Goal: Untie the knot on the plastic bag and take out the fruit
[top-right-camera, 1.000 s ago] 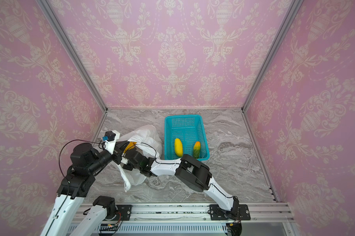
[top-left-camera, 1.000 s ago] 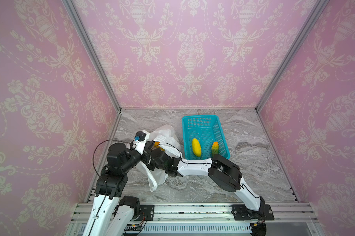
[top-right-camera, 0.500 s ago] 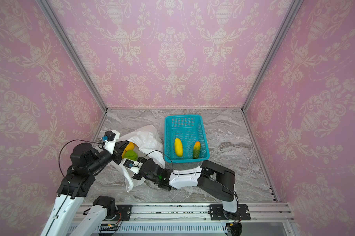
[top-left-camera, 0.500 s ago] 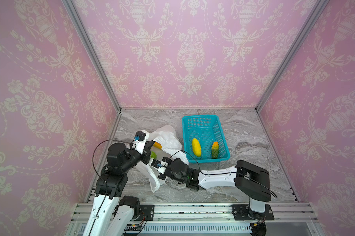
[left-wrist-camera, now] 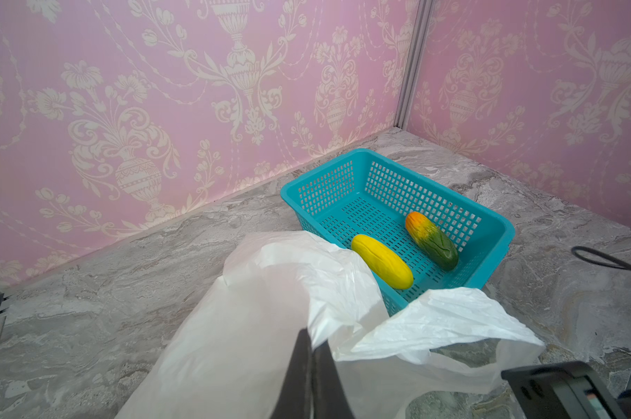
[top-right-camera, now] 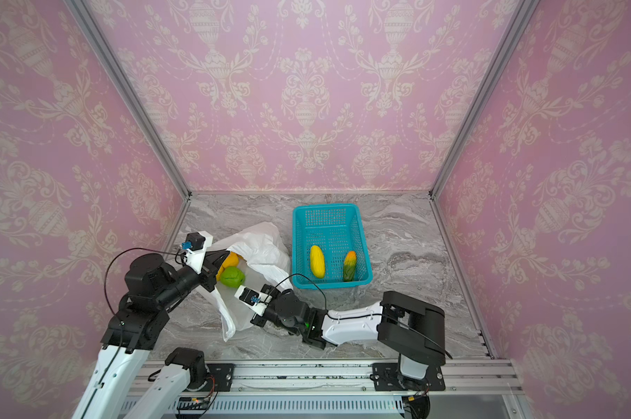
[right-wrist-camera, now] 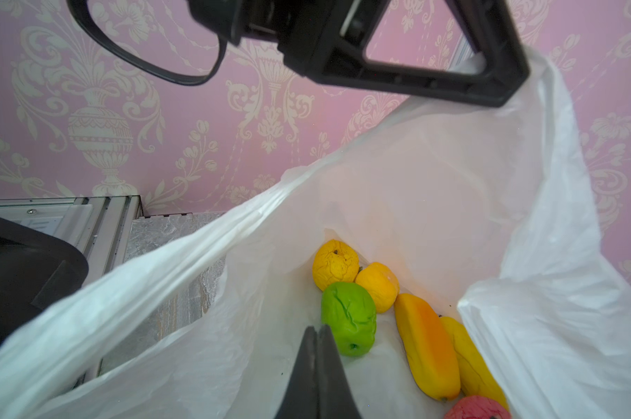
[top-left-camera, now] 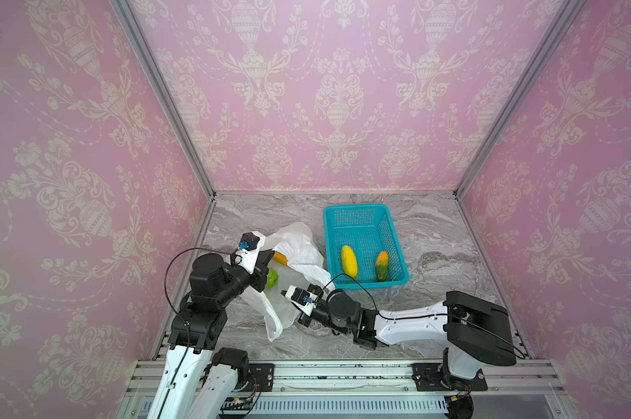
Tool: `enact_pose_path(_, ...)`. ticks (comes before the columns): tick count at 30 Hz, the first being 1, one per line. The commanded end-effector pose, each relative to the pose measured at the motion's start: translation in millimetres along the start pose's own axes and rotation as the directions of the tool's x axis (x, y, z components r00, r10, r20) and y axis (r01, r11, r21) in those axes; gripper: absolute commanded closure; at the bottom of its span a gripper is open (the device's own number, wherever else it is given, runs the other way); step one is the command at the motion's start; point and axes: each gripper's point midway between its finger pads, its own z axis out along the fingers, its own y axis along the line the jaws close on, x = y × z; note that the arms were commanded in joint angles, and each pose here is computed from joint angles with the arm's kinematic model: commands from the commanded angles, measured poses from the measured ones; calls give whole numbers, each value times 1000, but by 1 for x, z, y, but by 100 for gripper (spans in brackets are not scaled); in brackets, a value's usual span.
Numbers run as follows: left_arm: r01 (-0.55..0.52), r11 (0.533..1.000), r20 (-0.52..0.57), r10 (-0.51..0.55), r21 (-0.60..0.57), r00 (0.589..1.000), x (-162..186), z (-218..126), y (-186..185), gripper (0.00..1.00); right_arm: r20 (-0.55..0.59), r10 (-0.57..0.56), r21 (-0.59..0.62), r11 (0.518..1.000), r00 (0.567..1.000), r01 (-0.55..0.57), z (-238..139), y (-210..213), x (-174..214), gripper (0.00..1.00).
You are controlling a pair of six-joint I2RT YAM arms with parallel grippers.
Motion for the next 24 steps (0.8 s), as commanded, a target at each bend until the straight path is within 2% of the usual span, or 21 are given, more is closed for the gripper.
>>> enact_pose_path(1,9,1000,25,-10,16,1000,-5,-3,-3,100,35,46,-3,999,998,-46,-5,-1,-10,100)
enact_pose_path(5,6,1000,24,-7,13,1000,-5,-4,-3,100,-8,53,10,999,999,-52,3,0,3,99)
enact_pose_path(6,6,1000,25,-6,13,1000,-5,-4,-3,100,-22,59,24,998,998,-59,8,0,8,93)
enact_pose_path(9,2,1000,29,-3,9,1000,-5,-5,-3,100,-97,60,68,996,993,-54,33,1,37,61)
enact_pose_path(15,2,1000,33,-2,14,999,-6,-5,-4,100,-230,108,158,985,967,-73,75,-2,88,25)
enact_pose_path(19,2,1000,33,-3,17,999,-6,-5,-4,100,-280,171,219,969,945,-110,94,-19,103,12)
enact_pose_path(24,1,1000,34,-2,17,999,-7,-5,-4,100,-362,212,271,956,908,-115,112,-38,126,3)
